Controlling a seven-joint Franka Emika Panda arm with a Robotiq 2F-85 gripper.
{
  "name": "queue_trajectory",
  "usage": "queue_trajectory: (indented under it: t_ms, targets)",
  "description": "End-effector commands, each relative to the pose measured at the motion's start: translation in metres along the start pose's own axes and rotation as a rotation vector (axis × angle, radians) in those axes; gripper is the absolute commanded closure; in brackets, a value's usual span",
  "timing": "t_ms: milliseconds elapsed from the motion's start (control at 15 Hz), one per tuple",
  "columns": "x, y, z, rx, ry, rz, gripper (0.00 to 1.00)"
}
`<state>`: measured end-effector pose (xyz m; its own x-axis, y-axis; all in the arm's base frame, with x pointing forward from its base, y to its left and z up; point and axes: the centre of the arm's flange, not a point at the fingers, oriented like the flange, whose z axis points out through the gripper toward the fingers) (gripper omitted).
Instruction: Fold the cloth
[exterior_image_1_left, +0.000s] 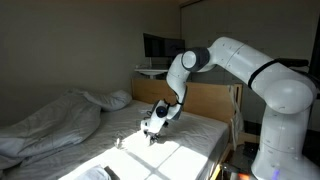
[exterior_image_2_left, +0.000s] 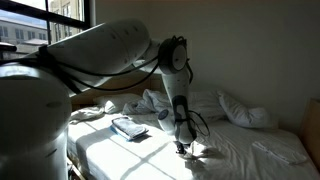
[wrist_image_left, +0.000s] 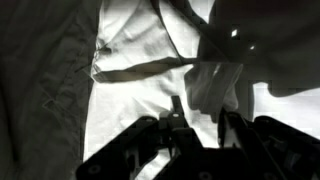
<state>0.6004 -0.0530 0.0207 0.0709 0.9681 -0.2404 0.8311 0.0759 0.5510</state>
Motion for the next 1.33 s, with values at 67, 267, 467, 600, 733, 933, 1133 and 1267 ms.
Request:
queue_trajectory:
  t_ms: [67, 267, 467, 600, 733, 933, 1133, 1267]
  targets:
    - [-0.011, 0.001, -0.004, 0.002, 0.014, -0.020, 0.94]
    - [-0.015, -0.001, -0.006, 0.014, 0.023, -0.028, 0.95]
    - [-0.018, -0.004, -0.008, 0.030, 0.033, -0.044, 0.68]
    - [-0.019, -0.007, -0.011, 0.044, 0.051, -0.063, 0.56]
    - [-0.018, -0.012, -0.018, 0.076, 0.092, -0.097, 0.43]
    - [-0.015, -0.016, -0.026, 0.091, 0.120, -0.134, 0.24]
    - [-0.015, -0.017, -0.026, 0.097, 0.130, -0.148, 0.06]
    - [-0.017, -0.016, -0.025, 0.103, 0.112, -0.148, 0.00]
